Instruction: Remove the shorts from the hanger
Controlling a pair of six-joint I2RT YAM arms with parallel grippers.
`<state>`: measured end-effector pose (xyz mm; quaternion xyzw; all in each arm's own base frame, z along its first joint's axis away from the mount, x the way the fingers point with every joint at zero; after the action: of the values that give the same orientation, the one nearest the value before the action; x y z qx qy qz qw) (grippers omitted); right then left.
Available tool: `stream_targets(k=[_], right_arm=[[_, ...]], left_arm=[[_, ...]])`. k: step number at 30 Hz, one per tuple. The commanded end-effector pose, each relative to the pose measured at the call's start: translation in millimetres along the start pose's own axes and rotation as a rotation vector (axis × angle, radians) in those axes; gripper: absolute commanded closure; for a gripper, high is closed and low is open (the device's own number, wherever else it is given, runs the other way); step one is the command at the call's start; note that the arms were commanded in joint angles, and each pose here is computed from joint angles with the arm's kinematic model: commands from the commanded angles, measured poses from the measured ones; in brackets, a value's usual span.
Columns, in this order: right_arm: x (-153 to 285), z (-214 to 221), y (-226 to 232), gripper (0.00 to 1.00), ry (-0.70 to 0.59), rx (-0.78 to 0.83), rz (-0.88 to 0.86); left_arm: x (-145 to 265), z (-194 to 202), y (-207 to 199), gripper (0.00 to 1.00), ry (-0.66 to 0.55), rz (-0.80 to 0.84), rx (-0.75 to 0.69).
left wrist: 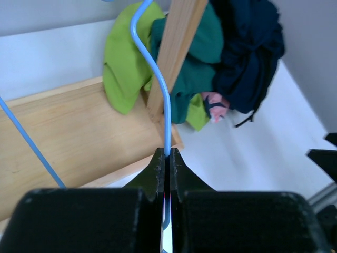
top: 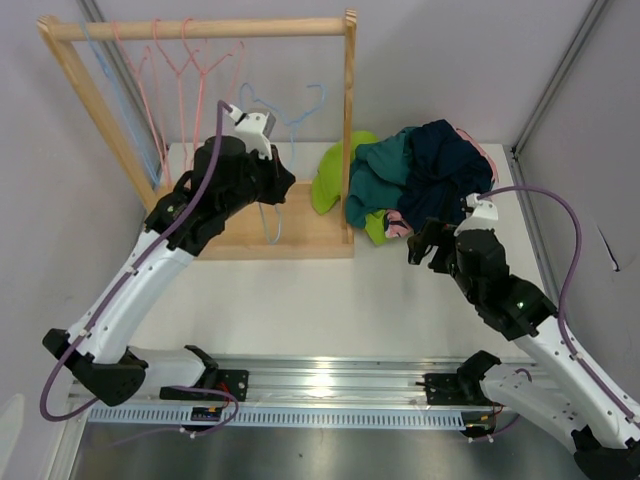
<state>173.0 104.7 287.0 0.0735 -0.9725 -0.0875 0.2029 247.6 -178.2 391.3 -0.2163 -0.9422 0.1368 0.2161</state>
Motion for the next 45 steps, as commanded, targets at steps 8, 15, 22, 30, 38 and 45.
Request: stream_targets(k=[8,15,22,30,38,45], right_arm=[[6,3,-6,0.01,-0.010,-0.011,0.024],[2,14,-7,0.01,0.010,-0.012,0.026],[0,21,-9,0.00,0.023,-0.012,0.029],[3,22,-13,0.00,0.020,-0.006,0.041],[6,27,-18,0.01,0.025,0.003,0.059],[6,30,-20,0.01,0.028,0.006,0.062]], left_arm=[[54,-47,-36,1.00,-0.103,0.230,0.048],[60,-68,-45,1.00,-0.193,0.282,0.058],[56,-112,-47,1.00,-0.306,0.265,0.096],[31,-147,-44,1.00,-0.330,0.239,0.146],[-8,-143,-34,1.00,-0.271,0.217,0.190],[-18,-125,-25,1.00,-0.235,0.186,0.214]])
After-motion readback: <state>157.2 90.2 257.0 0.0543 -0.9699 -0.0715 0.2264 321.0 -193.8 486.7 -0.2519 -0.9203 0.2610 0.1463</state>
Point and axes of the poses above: each gripper's point midway between its finger pads, its own x axis back along the fingers, its own y axis along the line the jaws close on, z = x × y, the point moved 8 cm from there along x, back along the fingers, and after that the axes turned 7 degrees about x, right-handed, at the moved point
